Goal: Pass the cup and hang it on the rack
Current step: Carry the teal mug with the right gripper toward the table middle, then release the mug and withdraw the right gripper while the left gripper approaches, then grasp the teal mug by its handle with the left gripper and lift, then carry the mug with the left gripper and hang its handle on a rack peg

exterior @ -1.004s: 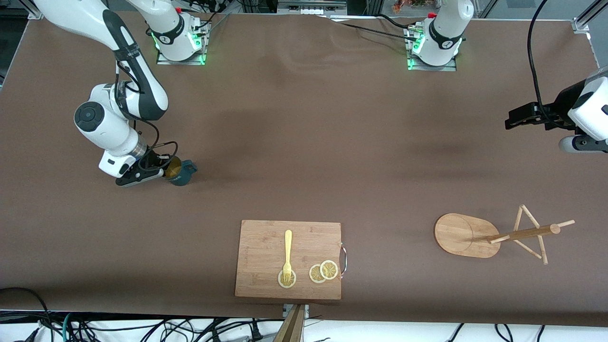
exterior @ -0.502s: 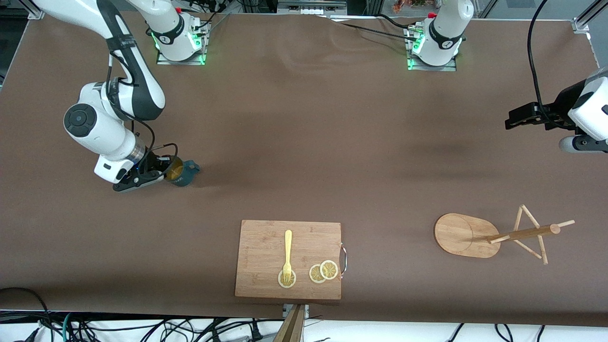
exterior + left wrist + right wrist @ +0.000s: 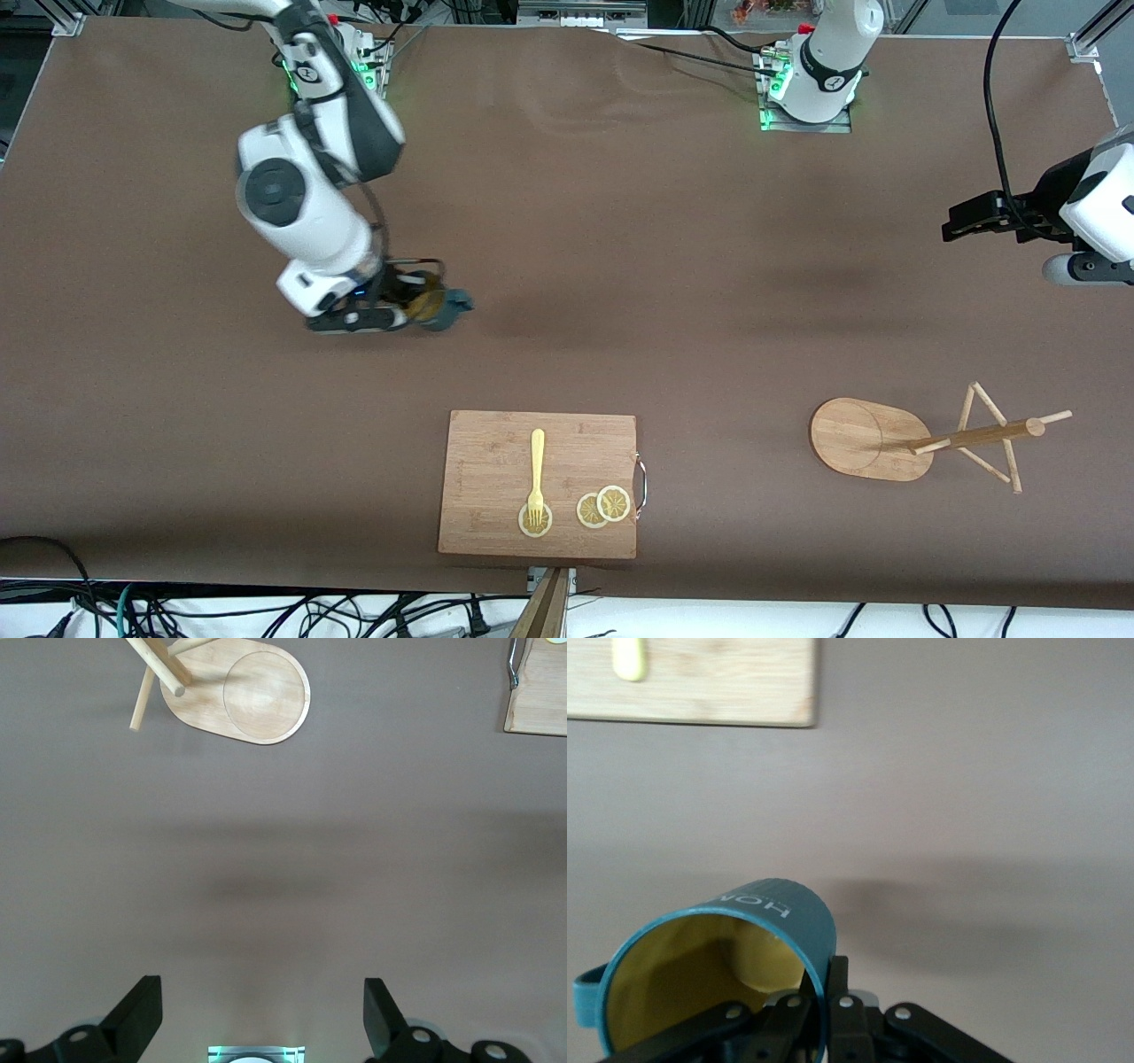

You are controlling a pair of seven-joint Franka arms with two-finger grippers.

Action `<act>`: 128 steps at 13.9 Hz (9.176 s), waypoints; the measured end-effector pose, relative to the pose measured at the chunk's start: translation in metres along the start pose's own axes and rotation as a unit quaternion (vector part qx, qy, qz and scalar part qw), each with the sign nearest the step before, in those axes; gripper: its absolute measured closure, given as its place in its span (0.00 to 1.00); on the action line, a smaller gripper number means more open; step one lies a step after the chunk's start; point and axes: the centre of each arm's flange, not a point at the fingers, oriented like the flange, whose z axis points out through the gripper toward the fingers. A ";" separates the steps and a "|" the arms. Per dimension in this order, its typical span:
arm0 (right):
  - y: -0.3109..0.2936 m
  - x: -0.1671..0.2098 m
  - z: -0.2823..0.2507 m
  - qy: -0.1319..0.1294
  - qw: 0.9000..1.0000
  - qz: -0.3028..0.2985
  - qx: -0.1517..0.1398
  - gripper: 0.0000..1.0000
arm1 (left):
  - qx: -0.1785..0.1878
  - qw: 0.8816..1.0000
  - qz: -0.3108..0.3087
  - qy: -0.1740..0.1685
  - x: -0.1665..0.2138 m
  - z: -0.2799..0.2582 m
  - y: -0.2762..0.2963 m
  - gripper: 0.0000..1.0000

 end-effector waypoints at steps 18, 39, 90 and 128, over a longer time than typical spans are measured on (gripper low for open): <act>-0.237 -0.065 0.137 0.045 0.997 0.061 -0.032 0.89 | 0.000 1.000 0.003 0.000 0.000 0.000 0.004 0.00; 0.026 0.036 -0.144 -0.081 0.991 -0.067 -0.088 0.00 | -0.021 0.998 0.035 -0.047 0.029 0.049 0.021 0.00; 0.329 0.000 -0.248 -0.037 0.997 -0.062 -0.028 0.00 | -0.353 0.581 0.584 0.443 -0.007 0.534 0.211 0.41; 0.328 -0.001 -0.248 -0.040 0.997 -0.063 -0.026 0.00 | -0.696 0.702 -0.150 0.033 0.021 0.259 -0.179 0.79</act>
